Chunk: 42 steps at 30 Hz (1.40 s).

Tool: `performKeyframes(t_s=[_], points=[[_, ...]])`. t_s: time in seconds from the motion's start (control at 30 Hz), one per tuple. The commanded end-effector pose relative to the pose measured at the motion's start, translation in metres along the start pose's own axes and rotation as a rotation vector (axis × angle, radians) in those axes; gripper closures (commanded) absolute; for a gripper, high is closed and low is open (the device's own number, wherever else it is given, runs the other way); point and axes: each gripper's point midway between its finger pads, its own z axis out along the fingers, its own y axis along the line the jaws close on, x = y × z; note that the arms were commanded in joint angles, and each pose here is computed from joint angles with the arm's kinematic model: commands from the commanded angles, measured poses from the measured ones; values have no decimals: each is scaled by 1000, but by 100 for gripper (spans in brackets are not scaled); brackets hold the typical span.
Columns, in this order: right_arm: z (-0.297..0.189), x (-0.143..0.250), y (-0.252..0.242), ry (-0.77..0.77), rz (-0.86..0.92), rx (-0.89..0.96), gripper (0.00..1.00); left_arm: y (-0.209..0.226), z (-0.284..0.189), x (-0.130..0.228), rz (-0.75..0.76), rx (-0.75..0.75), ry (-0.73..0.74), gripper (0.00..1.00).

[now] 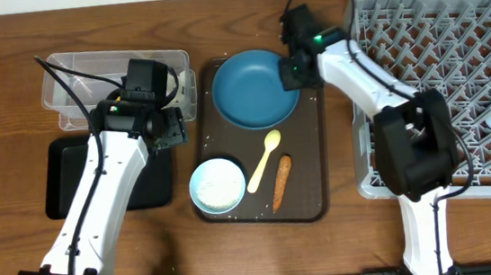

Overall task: Sort waste into correct bins and load items into the dishwasher rack
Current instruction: 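Reach right gripper to blue bowl rim and grasp it, then lift blue bowl with right gripper and set it in rack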

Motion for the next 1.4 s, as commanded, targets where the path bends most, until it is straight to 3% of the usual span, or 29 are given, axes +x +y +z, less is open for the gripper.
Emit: performKeyframes(t_s=[0.0,0.4,0.53,0.7,0.97,1.37], points=[[-70,-49,-27,-181,-30,31,99,3,-4,-4,-9,-11,-17,23],[-238,-82,-142,-486,-36,359,99,1,-4,-8,-12,-6,-31,23],[-282,-75,-197,-514,6,593,99,1,-4,-8,-12,-6,-31,23],[-323,-55,-266,-444,59,939,99,1,-4,-8,-12,-6,-30,23],[-358,-38,-335,-404,149,1160,99,0,-4,-10,-14,-2,-41,23],[-370,-15,-419,-258,204,1398,99,0,-4,-10,-14,-2,-41,23]])
